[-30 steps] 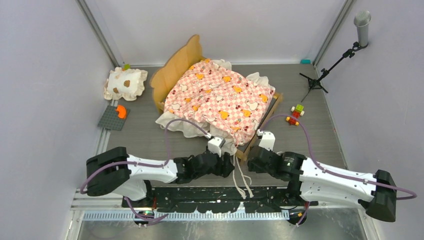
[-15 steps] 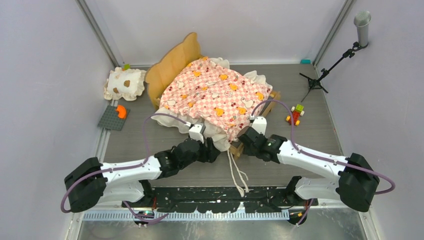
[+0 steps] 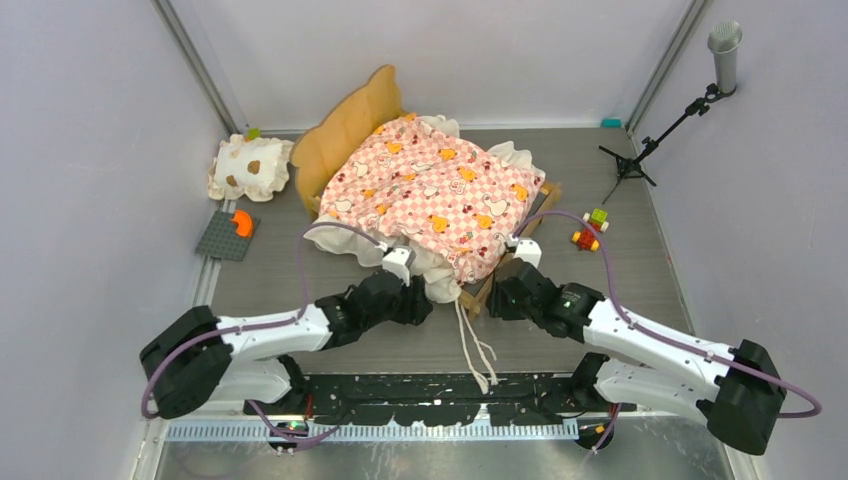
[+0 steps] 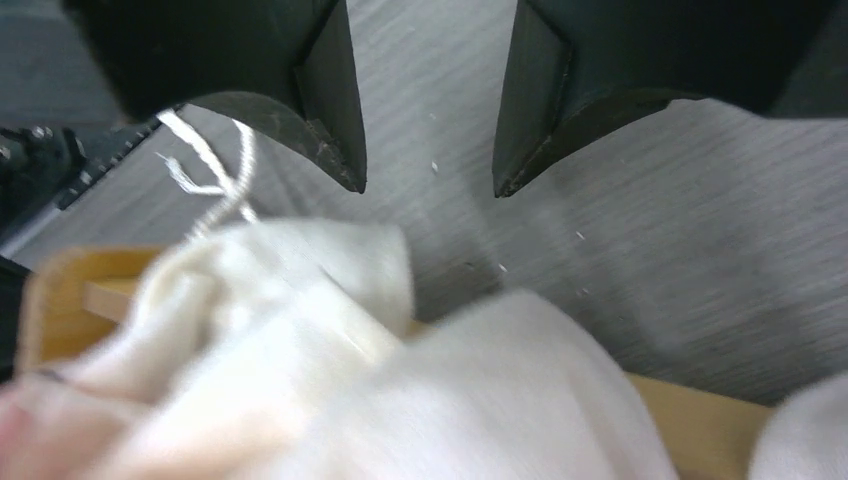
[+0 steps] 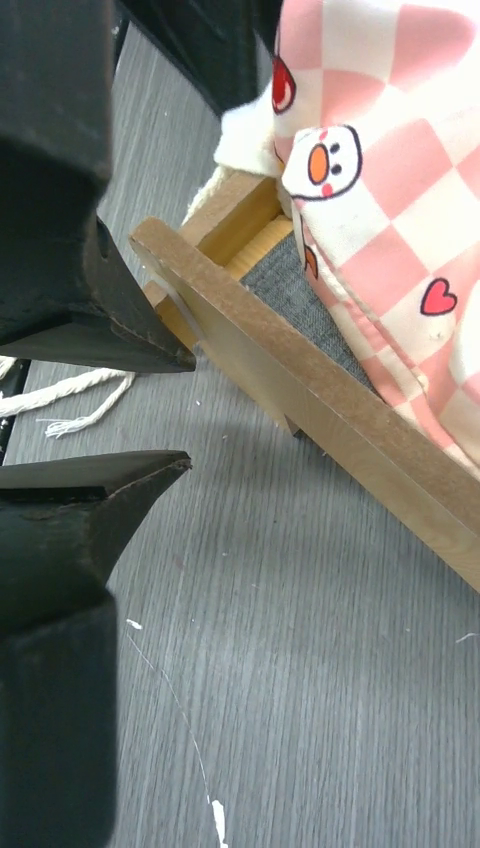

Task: Set up the pet bed
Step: Move the bed frame to the center of the board, then cross the ropes on the bed frame.

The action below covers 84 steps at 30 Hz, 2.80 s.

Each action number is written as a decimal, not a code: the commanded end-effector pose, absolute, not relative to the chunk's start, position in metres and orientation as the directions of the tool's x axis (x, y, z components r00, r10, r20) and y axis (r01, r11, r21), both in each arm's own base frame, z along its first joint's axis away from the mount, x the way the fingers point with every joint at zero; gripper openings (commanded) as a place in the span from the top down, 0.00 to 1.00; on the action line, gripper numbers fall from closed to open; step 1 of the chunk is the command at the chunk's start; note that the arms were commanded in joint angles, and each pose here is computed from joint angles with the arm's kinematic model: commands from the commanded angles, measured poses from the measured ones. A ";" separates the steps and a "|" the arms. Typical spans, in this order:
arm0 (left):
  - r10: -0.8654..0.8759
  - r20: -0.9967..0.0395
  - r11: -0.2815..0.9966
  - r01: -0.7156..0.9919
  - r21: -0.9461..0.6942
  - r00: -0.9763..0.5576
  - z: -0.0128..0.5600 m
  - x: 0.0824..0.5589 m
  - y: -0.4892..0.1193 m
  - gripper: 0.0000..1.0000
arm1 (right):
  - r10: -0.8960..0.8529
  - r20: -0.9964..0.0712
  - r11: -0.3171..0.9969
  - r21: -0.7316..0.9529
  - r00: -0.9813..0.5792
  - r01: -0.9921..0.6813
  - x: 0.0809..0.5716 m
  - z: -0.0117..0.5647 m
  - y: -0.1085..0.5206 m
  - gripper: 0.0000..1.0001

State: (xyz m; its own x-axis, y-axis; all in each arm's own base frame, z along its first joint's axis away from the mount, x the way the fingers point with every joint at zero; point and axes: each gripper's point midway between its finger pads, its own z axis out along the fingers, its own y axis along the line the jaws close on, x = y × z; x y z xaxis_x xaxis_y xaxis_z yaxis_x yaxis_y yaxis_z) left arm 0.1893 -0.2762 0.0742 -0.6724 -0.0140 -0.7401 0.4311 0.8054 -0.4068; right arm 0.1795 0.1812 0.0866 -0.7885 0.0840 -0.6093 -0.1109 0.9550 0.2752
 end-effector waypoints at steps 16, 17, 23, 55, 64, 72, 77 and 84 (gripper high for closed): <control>-0.052 -0.727 0.773 0.433 -0.463 -0.684 0.090 0.311 -0.304 0.54 | 0.176 -0.660 0.971 0.237 -0.731 0.019 0.293 0.115 0.195 0.63; -0.046 -0.724 0.774 0.434 -0.461 -0.688 0.089 0.308 -0.302 0.53 | 0.168 -0.653 0.973 0.228 -0.738 0.020 0.289 0.112 0.192 0.62; -0.070 -0.694 0.771 0.403 -0.493 -0.716 0.082 0.267 -0.274 0.52 | 0.153 -0.643 0.975 0.221 -0.750 0.010 0.243 0.099 0.159 0.52; -0.051 -0.744 0.919 0.260 -0.296 -0.666 0.037 0.173 -0.348 0.49 | 0.277 -0.610 0.895 0.444 -0.742 -0.031 0.193 0.100 0.157 0.50; 0.030 -0.717 0.977 0.172 -0.127 -0.697 0.019 0.166 -0.341 0.58 | 0.287 -0.611 0.900 0.436 -0.738 -0.012 0.189 0.101 0.150 0.50; 0.024 -0.715 0.988 0.126 -0.089 -0.699 0.013 0.160 -0.326 0.61 | 0.298 -0.599 0.896 0.443 -0.743 0.003 0.188 0.097 0.150 0.50; 0.032 -0.700 0.987 0.130 -0.089 -0.713 0.005 0.158 -0.334 0.61 | 0.297 -0.599 0.899 0.439 -0.744 0.006 0.187 0.097 0.148 0.50; 0.023 -0.705 0.982 0.148 -0.117 -0.709 0.013 0.160 -0.348 0.58 | 0.299 -0.595 0.898 0.440 -0.746 0.009 0.187 0.095 0.149 0.50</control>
State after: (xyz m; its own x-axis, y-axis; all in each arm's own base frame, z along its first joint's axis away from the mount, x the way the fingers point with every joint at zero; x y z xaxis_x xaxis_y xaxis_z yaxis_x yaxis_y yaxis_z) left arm 0.1644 -0.3493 0.0245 -0.6893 -0.0158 -0.7243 0.1459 0.9762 -0.1601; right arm 0.1854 0.1497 0.0939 -0.7546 0.2859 -0.5906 -0.0019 0.8991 0.4377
